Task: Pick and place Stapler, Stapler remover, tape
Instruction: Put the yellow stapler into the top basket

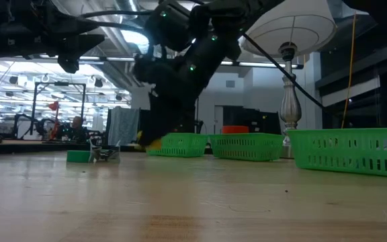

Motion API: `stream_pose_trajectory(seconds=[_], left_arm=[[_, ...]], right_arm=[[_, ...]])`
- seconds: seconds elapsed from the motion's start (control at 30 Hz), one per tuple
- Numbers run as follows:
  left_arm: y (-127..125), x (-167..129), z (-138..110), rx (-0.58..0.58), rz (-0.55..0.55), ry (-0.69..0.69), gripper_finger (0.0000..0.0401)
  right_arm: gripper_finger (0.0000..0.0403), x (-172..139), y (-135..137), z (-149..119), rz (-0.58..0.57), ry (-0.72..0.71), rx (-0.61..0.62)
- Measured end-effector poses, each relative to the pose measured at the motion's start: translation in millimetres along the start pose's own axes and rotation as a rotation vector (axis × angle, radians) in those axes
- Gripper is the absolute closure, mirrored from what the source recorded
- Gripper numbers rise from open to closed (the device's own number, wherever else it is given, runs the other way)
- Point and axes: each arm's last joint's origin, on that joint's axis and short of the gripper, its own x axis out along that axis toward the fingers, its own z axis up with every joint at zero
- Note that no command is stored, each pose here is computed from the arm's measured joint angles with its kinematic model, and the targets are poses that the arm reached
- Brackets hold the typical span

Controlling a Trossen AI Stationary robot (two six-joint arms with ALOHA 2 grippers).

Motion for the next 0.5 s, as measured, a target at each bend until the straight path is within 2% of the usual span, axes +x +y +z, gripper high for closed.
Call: stream_pose_trajectory(seconds=[0.13,0.3,0.5], left_arm=[[0,0,0,0.0,0.0,0.0,0.0228],[0,0,0,0.0,0.0,0.001,0.0228],[0,0,0,0.0,0.0,0.002,0.0228]], right_arm=[[0.0331,-20,-26,10,-0.027,-0.046,0.04],[0.0331,-52,-52,24,-0.049,-0.14,0.023],[0.0331,-79,-94,27,-0.112,-0.187,0.078]])
